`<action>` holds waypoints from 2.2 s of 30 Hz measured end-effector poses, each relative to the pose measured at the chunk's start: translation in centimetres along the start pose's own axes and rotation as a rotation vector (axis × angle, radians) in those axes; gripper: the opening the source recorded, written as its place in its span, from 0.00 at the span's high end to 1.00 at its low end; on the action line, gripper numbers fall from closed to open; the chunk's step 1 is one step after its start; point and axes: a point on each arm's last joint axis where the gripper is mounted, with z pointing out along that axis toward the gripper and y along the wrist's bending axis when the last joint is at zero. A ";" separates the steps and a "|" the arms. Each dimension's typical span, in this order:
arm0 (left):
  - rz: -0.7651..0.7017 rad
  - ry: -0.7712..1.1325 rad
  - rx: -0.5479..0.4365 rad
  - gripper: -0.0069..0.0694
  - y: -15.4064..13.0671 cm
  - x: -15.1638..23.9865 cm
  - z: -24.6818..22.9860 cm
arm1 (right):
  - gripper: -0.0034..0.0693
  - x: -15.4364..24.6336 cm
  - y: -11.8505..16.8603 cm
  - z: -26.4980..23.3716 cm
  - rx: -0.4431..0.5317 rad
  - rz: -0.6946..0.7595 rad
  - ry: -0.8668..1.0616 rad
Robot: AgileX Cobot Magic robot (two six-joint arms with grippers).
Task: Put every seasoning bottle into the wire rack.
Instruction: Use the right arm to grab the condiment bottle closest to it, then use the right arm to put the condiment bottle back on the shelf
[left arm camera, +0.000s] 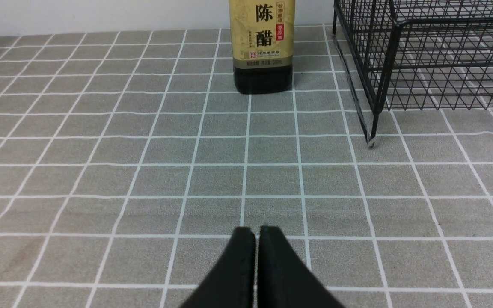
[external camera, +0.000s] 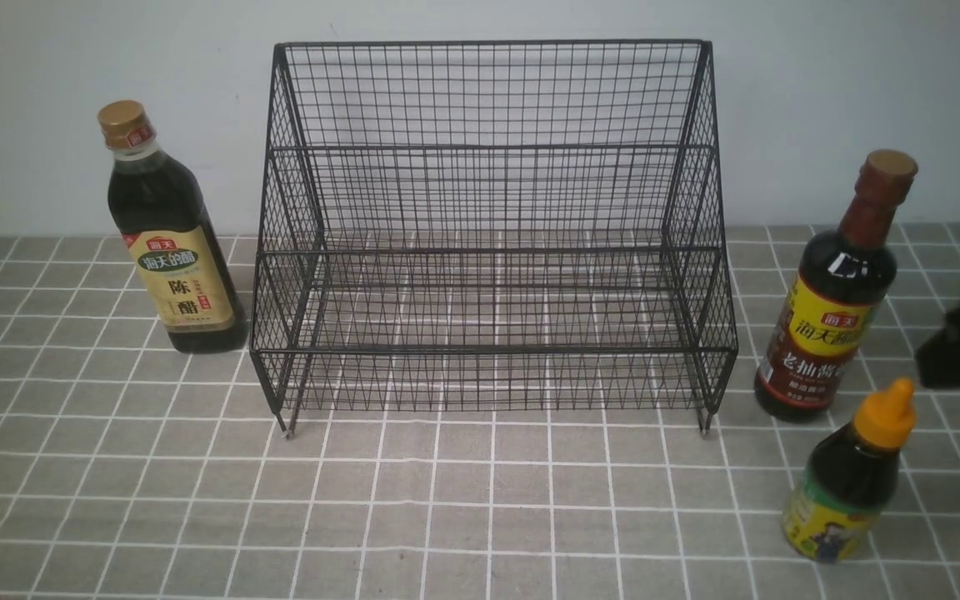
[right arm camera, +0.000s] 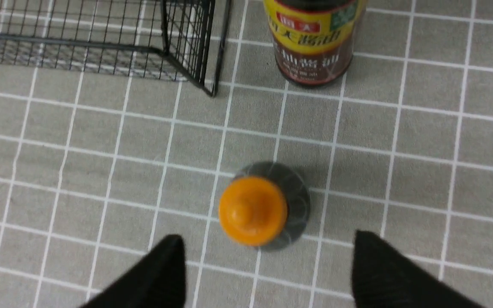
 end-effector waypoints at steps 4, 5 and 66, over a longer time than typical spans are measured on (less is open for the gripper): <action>0.000 0.000 0.000 0.92 0.0 0.0 0.0 | 0.15 -0.8 -0.1 2.1 -0.020 -0.002 0.029; 0.000 0.000 0.000 0.92 0.0 0.0 0.0 | 0.14 -1.0 -0.2 3.1 -0.025 -0.001 0.050; 0.000 0.000 0.000 0.92 0.0 0.0 0.0 | 0.54 -13.2 13.2 3.7 -0.051 -0.340 -0.111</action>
